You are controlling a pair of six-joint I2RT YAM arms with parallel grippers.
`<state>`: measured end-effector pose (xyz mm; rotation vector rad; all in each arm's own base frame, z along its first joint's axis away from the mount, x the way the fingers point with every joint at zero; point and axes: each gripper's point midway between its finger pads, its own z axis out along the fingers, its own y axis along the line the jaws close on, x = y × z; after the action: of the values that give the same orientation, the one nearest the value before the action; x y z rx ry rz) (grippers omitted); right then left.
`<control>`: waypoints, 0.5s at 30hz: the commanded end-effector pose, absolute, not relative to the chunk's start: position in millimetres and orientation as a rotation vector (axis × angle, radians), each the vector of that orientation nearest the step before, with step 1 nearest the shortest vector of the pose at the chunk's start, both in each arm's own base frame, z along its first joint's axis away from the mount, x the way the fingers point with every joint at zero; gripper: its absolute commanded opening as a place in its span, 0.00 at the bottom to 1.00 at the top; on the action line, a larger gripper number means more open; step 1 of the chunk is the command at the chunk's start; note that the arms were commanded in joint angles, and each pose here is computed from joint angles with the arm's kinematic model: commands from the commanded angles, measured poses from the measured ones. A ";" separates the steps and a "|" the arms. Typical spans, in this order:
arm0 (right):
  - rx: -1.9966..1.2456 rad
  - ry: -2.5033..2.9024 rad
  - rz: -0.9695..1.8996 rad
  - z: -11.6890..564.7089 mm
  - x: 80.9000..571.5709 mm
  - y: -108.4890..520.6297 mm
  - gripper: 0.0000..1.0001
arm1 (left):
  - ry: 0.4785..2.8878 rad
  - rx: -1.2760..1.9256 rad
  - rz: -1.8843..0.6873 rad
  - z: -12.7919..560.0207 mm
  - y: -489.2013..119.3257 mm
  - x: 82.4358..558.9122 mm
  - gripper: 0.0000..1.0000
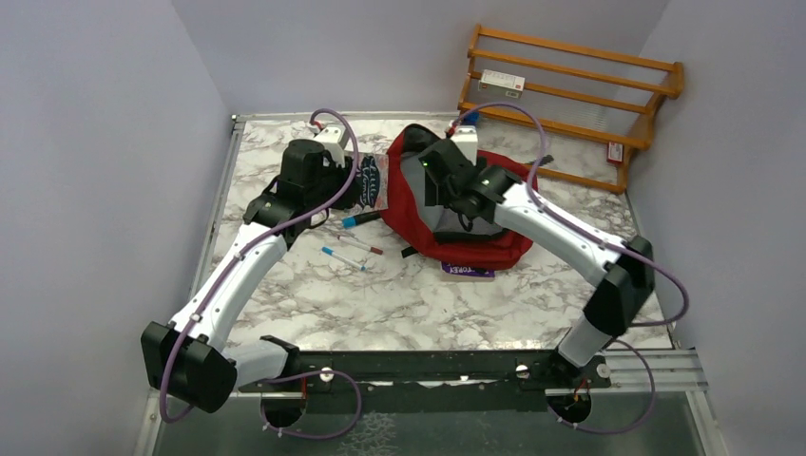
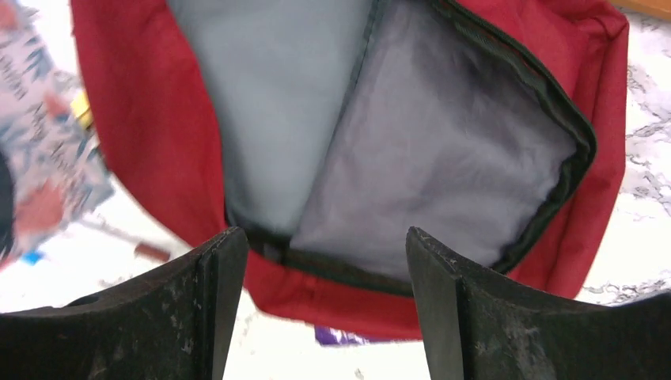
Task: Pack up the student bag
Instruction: Place the book in the student bag.
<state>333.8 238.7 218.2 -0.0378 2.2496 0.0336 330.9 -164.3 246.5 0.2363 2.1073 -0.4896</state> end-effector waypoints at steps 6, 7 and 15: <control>0.201 2.276 -0.368 171.6 383.4 223.7 0.78 | 1.936 0.138 -0.471 295.7 -151.6 333.8 0.00; 0.212 2.283 -0.383 167.5 388.2 221.8 0.78 | 1.941 0.132 -0.459 293.9 -148.9 332.7 0.00; 0.225 2.315 -0.483 138.2 418.2 212.6 0.78 | 1.953 0.145 -0.422 285.4 -141.6 324.8 0.00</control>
<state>407.2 226.0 138.4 0.1859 2.3462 -0.3852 320.7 -147.8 262.4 0.1680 2.0507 -0.4411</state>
